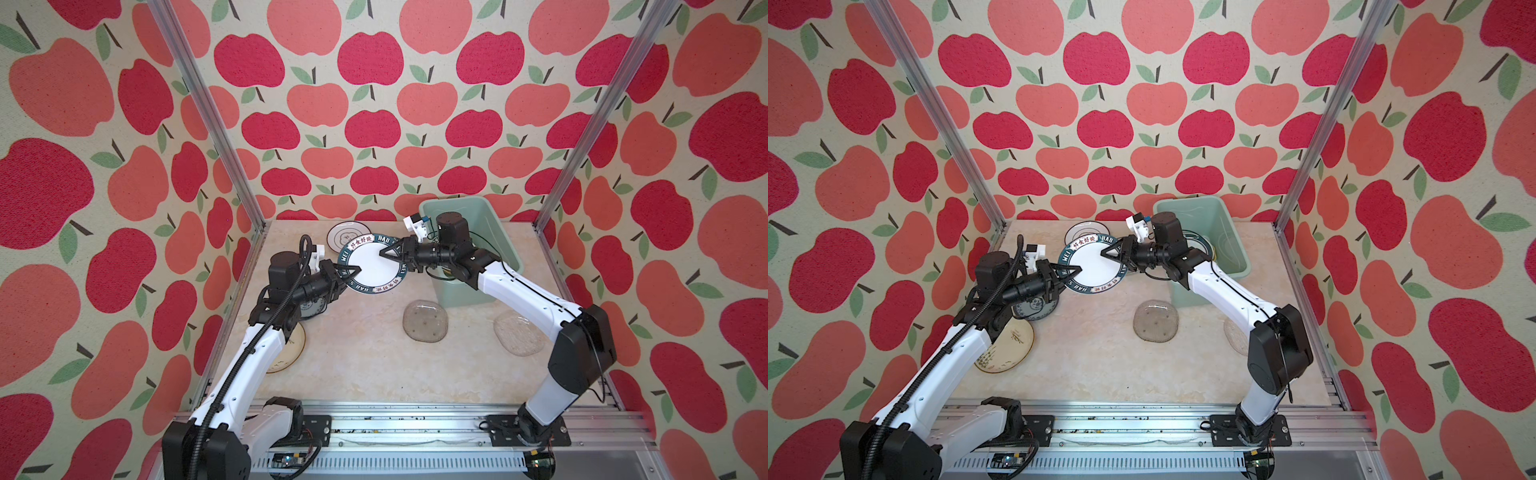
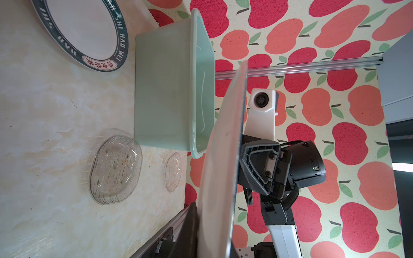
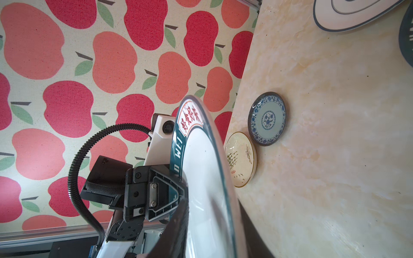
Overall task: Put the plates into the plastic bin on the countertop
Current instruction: 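Carry the upright plate toward the bin with the right gripper while the left releases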
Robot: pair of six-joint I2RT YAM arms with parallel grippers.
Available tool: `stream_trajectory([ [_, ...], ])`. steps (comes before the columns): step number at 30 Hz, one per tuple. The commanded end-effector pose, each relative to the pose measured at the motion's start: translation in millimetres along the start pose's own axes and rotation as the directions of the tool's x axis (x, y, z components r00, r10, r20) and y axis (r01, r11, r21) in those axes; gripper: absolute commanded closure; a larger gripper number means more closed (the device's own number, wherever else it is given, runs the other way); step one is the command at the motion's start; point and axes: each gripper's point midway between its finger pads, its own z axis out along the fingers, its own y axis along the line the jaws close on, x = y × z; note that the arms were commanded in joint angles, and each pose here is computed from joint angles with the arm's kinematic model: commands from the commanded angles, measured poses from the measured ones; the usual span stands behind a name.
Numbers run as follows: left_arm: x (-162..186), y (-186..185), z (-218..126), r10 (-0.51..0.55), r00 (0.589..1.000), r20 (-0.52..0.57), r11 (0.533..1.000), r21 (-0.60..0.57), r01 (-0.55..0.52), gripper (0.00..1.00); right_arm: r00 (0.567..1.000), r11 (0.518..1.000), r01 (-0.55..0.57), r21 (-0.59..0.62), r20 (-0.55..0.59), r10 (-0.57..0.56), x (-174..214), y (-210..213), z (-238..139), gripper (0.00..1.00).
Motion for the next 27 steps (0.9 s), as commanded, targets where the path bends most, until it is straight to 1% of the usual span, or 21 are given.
stream_trajectory([
  [1,-1.8,-10.0,0.6,0.024,0.999,0.023,0.999,0.04,-0.024,0.95,1.0,0.997,0.012,-0.073,-0.003,-0.012,1.1,17.3,-1.8,0.73],
  [7,-2.5,-7.5,2.2,0.02,0.999,0.028,0.999,0.032,-0.021,0.95,1.0,0.997,-0.007,-0.078,-0.005,0.007,2.9,16.4,-3.1,0.85],
  [11,-1.1,-10.3,6.0,0.024,1.0,0.01,0.999,0.037,-0.024,0.94,1.0,0.996,-0.014,-0.084,-0.003,0.013,1.8,17.9,-2.8,0.91],
  [14,-2.1,-12.0,6.7,0.03,0.999,0.013,0.999,0.033,-0.031,0.91,1.0,0.997,-0.013,-0.082,0.008,0.013,-2.0,20.4,-4.0,0.94],
  [15,-2.2,-12.8,6.4,0.032,0.999,0.014,0.999,0.031,-0.033,0.87,1.0,0.997,-0.009,-0.076,0.015,0.01,-4.1,21.9,-5.4,0.94],
  [17,-3.7,-16.0,4.8,0.042,0.999,0.024,0.999,0.029,-0.042,0.77,0.999,0.998,0.0,-0.057,0.032,0.001,-8.8,24.0,-9.8,0.95],
  [20,-6.9,-22.9,0.7,0.069,0.996,0.049,0.997,0.022,-0.07,0.52,0.997,1.0,0.012,-0.023,0.072,-0.01,-19.7,26.1,-20.2,0.96],
  [21,-8.0,-25.8,-1.1,0.08,0.995,0.06,0.997,0.019,-0.081,0.42,0.996,1.0,0.016,-0.016,0.089,-0.015,-24.7,27.9,-25.3,0.97],
  [23,-11.7,-30.9,-5.5,0.106,0.99,0.09,0.994,0.01,-0.108,0.28,0.992,1.0,0.021,0.0,0.128,-0.02,-34.6,30.6,-35.6,0.97],
  [24,-13.2,-34.1,-8.1,0.12,0.987,0.104,0.993,0.005,-0.121,0.18,0.988,1.0,0.02,0.011,0.151,-0.022,-40.4,31.3,-41.9,0.97],
  [27,-16.2,-45.1,-14.3,0.17,0.976,0.135,0.985,0.002,-0.172,0.06,0.975,0.999,0.014,0.042,0.221,-0.023,-57.1,32.6,-61.2,0.97],
])
